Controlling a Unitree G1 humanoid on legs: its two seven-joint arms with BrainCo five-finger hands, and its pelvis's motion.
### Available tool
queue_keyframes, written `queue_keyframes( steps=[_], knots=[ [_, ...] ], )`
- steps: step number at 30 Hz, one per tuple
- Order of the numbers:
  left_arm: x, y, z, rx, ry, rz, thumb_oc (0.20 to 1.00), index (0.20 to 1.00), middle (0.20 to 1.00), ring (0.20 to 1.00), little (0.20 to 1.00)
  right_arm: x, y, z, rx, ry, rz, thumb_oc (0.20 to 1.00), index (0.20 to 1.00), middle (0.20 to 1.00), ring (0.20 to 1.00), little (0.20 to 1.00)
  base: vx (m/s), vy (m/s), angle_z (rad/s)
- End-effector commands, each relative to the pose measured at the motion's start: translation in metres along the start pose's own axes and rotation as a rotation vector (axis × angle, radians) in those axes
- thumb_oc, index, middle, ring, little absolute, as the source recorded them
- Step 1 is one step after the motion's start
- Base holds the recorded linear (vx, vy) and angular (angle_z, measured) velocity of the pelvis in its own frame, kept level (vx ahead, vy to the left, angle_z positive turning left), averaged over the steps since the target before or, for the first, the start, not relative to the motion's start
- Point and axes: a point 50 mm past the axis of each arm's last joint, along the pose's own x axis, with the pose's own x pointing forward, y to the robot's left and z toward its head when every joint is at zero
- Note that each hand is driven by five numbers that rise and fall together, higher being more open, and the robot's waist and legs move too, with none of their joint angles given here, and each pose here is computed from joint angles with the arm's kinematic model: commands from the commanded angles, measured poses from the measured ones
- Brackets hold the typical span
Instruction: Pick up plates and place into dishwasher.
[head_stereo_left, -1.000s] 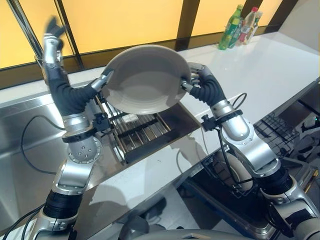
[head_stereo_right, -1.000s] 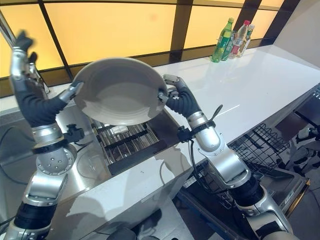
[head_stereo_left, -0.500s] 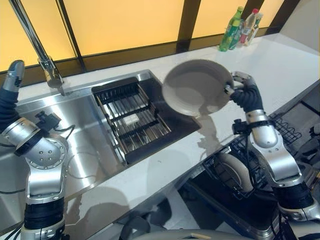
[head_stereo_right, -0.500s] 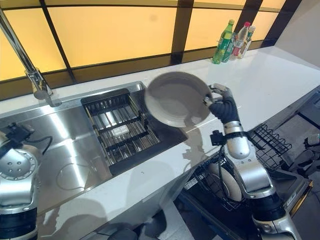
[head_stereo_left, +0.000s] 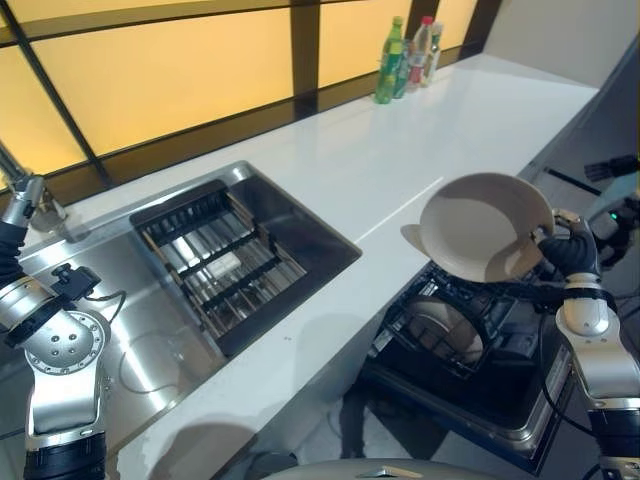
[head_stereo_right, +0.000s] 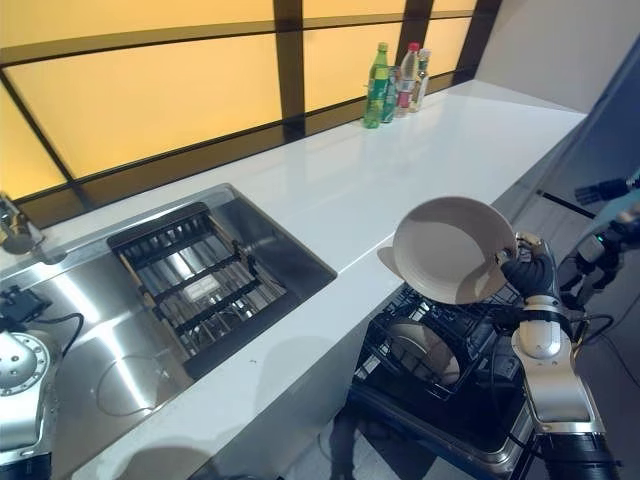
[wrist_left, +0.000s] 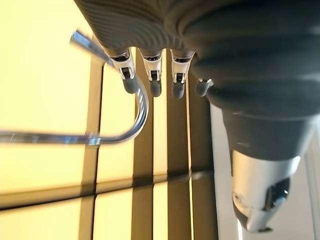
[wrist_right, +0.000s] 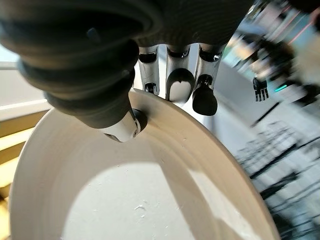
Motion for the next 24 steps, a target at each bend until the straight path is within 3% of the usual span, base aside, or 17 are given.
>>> queue_keyframes(
  steps=[1,11,19,24],
  knots=[
    [0.003,0.010,-0.005,0.078,-0.011,-0.028,1.000,1.000,1.000,1.000,1.000,0.014,-0.028,0.017,-0.120,-0.108,-0.138,0.200,0.200,0.200,0.200,0.200,0.06,0.125,-0.07],
    [0.005,0.001,-0.009,0.077,-0.023,-0.070,1.000,1.000,1.000,1.000,1.000,0.021,-0.023,0.007,-0.155,-0.083,-0.269,0.200,0.200,0.200,0.200,0.200,0.01,0.066,-0.04],
    [0.048,-0.048,0.011,-0.032,-0.167,0.048,1.000,1.000,1.000,1.000,1.000,0.068,-0.019,0.072,-0.067,-0.211,-0.479,0.200,0.200,0.200,0.200,0.200,-0.26,-0.321,0.23],
    [0.045,-0.038,0.014,0.023,-0.198,0.057,1.000,1.000,1.000,1.000,1.000,0.062,-0.021,0.057,-0.111,-0.193,-0.509,0.200,0.200,0.200,0.200,0.200,0.13,-0.407,0.12]
  ],
)
